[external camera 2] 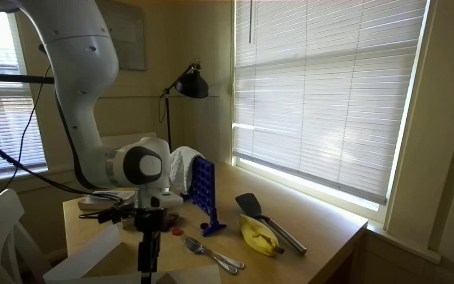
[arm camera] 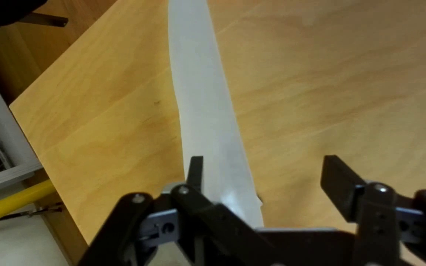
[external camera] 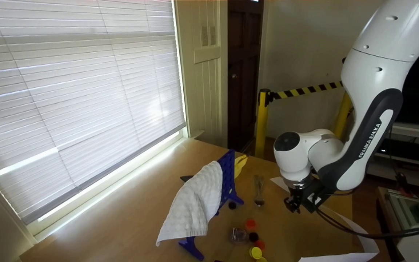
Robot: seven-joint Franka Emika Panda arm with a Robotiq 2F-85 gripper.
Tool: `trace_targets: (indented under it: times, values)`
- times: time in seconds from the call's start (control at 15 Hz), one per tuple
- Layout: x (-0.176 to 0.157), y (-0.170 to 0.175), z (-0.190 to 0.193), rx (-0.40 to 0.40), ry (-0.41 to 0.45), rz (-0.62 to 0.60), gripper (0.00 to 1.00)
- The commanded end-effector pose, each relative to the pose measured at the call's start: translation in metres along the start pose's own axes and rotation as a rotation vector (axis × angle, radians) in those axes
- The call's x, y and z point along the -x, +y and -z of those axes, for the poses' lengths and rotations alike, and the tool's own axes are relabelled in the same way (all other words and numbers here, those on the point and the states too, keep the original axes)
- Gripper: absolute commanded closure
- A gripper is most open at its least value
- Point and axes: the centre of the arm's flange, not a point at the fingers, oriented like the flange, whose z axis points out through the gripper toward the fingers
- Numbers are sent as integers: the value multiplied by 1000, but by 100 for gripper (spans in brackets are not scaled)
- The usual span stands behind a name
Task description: Move the object slightly forward on the table
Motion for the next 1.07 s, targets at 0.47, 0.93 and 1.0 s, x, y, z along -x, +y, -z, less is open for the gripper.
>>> trace_targets:
  times: [0.47,0.93,1.0]
  values:
    - [12,-7,14,26,24,7,97]
    - [4,5,78,-47,79,-32,100]
    - [-3,5,92,-75,123,-29,100]
